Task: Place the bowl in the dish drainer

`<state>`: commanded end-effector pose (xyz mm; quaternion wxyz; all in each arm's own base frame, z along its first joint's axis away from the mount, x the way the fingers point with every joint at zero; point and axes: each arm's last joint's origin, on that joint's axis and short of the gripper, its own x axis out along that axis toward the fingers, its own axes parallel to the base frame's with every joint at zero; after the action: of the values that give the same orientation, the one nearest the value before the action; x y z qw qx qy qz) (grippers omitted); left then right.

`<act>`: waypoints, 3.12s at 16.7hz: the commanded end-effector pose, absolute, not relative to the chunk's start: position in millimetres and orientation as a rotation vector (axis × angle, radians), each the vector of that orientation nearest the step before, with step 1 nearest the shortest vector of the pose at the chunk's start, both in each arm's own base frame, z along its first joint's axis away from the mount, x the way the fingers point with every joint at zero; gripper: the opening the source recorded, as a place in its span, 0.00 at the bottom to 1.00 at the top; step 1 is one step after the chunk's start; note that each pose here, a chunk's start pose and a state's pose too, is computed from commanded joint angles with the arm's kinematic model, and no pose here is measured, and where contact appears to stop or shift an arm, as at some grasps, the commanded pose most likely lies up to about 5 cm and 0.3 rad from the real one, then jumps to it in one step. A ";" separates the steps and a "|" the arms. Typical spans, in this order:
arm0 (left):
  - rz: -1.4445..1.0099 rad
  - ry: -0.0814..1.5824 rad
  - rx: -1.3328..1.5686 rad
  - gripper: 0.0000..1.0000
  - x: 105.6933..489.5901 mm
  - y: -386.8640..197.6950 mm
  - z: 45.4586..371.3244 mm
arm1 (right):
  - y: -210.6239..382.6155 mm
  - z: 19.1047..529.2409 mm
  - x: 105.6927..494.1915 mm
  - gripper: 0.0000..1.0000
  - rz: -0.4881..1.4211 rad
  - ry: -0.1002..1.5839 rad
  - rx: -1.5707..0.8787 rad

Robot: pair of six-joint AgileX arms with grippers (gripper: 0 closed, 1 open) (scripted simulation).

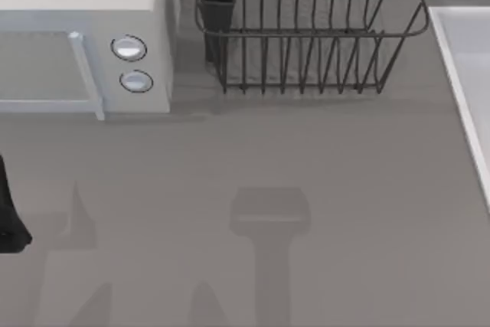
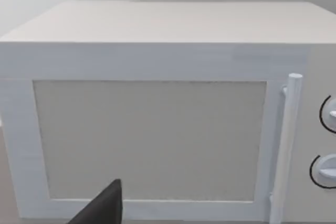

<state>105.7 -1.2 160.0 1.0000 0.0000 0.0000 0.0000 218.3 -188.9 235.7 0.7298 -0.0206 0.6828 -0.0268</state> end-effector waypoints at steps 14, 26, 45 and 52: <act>0.000 0.000 0.000 1.00 105.7 -1.2 160.0 | -214.5 197.8 225.0 1.00 -0.007 1.572 0.009; 0.000 0.000 0.000 1.00 105.7 -1.2 160.0 | -213.1 129.0 222.4 0.92 -0.008 1.571 0.008; 0.000 0.000 0.000 1.00 105.7 -1.2 160.0 | -213.1 129.0 222.4 0.00 -0.008 1.571 0.008; 0.000 0.000 0.000 1.00 105.7 -1.2 160.0 | -224.4 156.9 229.1 0.00 -0.021 1.567 0.013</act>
<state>105.7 -1.2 160.0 1.0000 0.0000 0.0000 0.0000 229.1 -224.4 156.9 0.7085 0.0058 0.7056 -0.0093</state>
